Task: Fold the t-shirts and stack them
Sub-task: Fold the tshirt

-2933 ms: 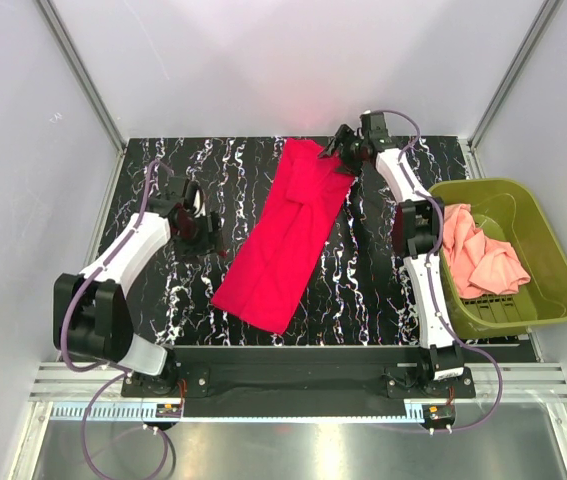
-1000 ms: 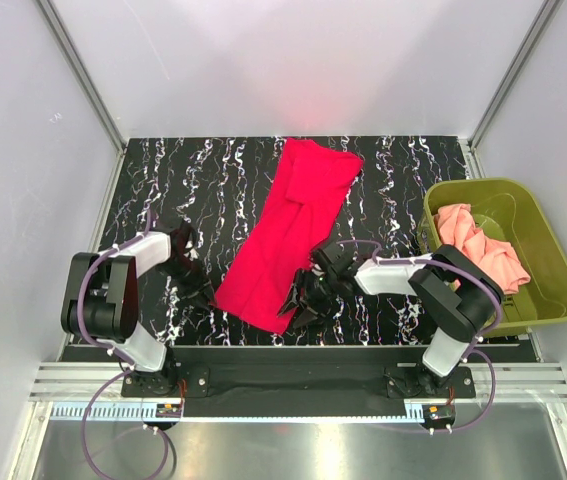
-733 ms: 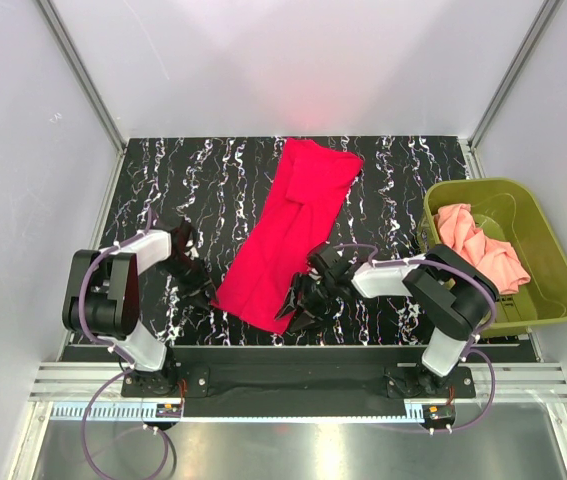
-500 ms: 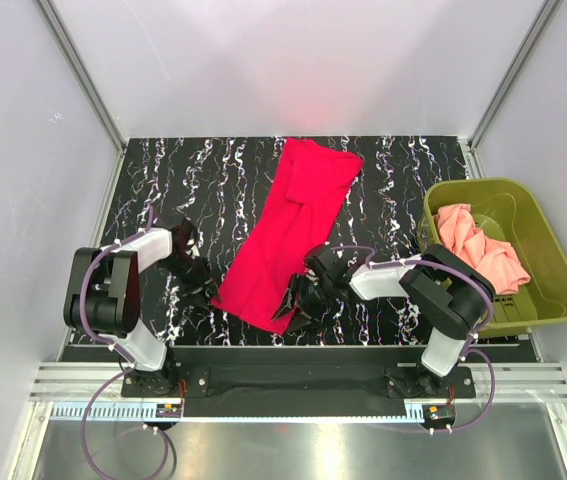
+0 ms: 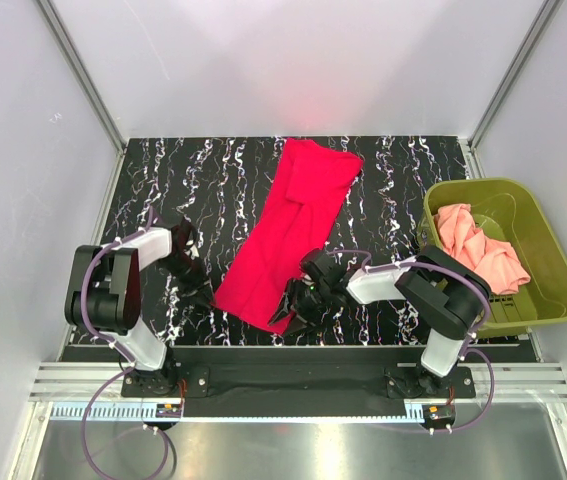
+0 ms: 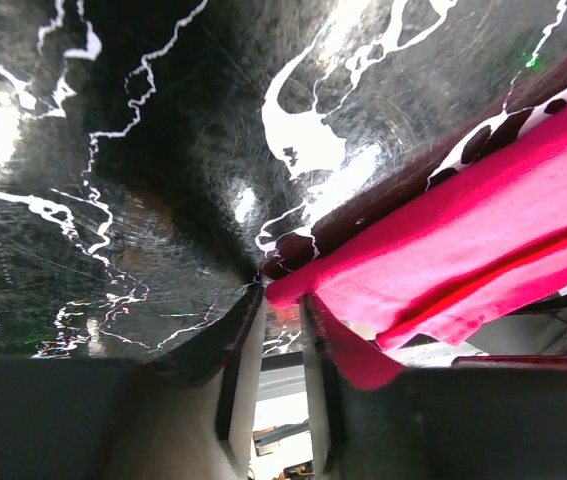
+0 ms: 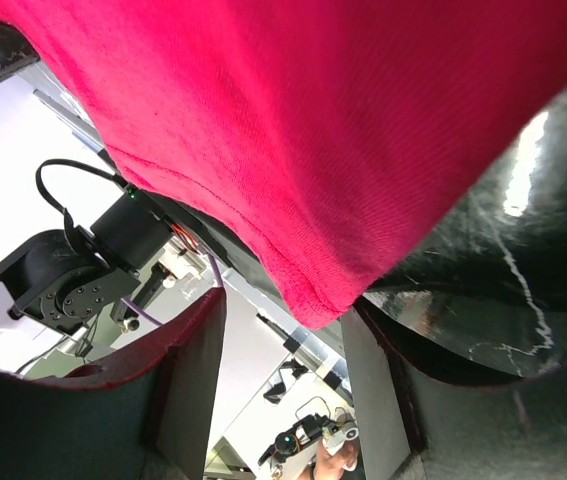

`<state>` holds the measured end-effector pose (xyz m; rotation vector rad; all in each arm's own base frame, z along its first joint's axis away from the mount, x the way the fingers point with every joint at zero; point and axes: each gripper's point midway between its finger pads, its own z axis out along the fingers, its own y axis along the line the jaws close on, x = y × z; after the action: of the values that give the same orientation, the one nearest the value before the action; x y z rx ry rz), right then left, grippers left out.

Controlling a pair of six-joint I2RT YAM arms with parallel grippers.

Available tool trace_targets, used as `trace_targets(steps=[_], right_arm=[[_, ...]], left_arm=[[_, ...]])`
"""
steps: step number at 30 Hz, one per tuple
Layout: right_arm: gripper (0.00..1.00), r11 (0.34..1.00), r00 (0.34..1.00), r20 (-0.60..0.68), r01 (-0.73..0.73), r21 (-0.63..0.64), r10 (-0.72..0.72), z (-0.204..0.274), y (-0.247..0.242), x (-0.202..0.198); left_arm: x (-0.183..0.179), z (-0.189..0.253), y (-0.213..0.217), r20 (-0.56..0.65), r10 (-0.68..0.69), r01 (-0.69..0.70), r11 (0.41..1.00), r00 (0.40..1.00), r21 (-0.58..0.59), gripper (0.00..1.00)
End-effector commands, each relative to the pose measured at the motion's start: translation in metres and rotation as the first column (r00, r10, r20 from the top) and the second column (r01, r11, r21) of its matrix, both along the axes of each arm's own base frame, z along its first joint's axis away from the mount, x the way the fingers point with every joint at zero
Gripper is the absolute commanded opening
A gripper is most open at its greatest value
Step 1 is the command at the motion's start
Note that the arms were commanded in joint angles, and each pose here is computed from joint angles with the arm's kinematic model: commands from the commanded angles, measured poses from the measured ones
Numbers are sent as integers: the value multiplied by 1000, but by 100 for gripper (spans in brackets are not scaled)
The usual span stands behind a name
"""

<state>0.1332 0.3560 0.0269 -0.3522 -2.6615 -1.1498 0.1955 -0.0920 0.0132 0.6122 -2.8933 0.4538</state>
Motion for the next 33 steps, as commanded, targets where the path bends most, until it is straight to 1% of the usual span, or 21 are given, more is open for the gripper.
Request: trace_targets(steps=[1, 2, 3, 6, 7, 9, 14, 20, 22, 23, 24, 25, 26, 29, 32, 33], right_arm=[[57, 1000, 1000, -1, -2, -24, 2, -10, 0, -6], [57, 1000, 1000, -3, 4, -25, -4, -11, -1, -6], [57, 1000, 1000, -2, 4, -23, -4, -10, 0, -6], [57, 1000, 1000, -12, 5, -26, -6, -13, -1, -8], [57, 1000, 1000, -11, 6, -26, -6, -14, -1, -7], [57, 1000, 1000, -10, 6, -25, -6, -13, -1, -7], [56, 999, 1000, -15, 12, -41, -12, -17, -3, -9], [49, 995, 999, -7, 37, -87, -38, -19, -14, -11], [42, 994, 999, -6, 41, -105, -42, -22, -18, -12], [34, 994, 999, -12, 41, -105, -42, -23, -19, -13], [16, 994, 999, -12, 40, -103, -41, -24, -18, -13], [7, 994, 999, -15, 40, -103, -42, -25, -18, -13], [0, 994, 999, -17, 39, -104, -41, -25, -19, -14], [0, 992, 999, 0, 46, -115, -46, -23, -25, -14], [0, 990, 999, 18, 44, -133, -42, -19, -37, -19], [0, 983, 999, -4, 32, -178, -33, -23, -48, -28]], left_arm=[[25, -13, 7, 97, -34, 30, 999, 995, 39, 24], [25, -14, 7, 98, -35, 31, 999, 995, 39, 22], [26, -13, 7, 106, -38, 34, 999, 994, 39, 17], [28, -12, 7, 116, -41, 37, 999, 992, 37, 11], [28, -12, 7, 116, -42, 38, 999, 992, 38, 5], [28, -10, 6, 121, -45, 41, 999, 992, 35, 1], [26, -9, 7, 125, -42, 38, 999, 991, 36, 0], [26, -5, 7, 134, -35, 30, 999, 990, 39, 0], [24, -3, 6, 132, -32, 27, 999, 991, 34, 0], [25, -1, 5, 142, -32, 27, 999, 989, 33, 0], [23, -1, 5, 140, -29, 25, 999, 990, 31, 0], [22, 1, 3, 142, -30, 26, 999, 989, 30, 0], [21, 3, 2, 150, -30, 26, 999, 988, 27, 0], [15, 9, -2, 149, -16, 13, 1000, 989, 19, 0], [6, 14, -10, 149, -35, 32, 999, 988, 23, 0], [3, 17, -10, 157, -43, 38, 999, 987, 35, 0]])
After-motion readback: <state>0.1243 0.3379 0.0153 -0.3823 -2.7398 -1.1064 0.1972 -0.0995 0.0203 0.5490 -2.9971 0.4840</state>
